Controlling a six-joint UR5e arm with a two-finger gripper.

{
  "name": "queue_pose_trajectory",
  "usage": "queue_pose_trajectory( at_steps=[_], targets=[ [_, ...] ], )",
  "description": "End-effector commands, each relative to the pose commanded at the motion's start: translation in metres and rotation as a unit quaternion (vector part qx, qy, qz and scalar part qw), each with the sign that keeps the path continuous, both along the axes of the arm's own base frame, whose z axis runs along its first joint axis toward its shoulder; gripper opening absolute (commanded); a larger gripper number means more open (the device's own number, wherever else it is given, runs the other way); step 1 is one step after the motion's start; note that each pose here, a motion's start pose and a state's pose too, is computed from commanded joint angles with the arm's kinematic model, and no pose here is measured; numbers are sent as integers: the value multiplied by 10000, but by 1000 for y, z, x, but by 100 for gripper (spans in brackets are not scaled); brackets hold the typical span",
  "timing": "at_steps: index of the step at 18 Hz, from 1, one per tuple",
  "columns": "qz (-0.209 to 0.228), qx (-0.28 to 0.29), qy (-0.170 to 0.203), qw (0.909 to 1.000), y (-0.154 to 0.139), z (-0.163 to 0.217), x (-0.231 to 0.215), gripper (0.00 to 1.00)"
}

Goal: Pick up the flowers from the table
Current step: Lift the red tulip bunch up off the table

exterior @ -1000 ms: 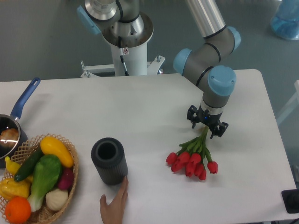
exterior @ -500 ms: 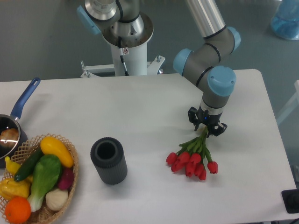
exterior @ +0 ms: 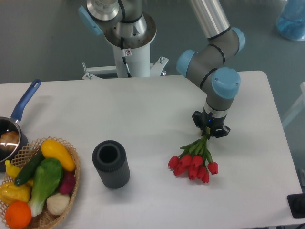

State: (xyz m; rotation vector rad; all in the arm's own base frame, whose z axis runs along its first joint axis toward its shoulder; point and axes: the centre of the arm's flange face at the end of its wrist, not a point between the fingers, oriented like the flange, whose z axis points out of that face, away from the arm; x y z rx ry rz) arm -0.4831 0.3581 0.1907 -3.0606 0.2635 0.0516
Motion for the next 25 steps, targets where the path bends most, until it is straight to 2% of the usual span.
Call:
queue_pose_trajectory(
  at_steps=[10,13,17,22,25],
  targets=[
    [53,23,45,10000,1,5,0,22],
    [198,82,135,9997,1,18,-1,22],
    [222,230,317,9990,5,44,0,22],
    [513,538,627,9953,43,90,10,22],
    [609,1001,718,9905,60,128,19,22]
  ],
)
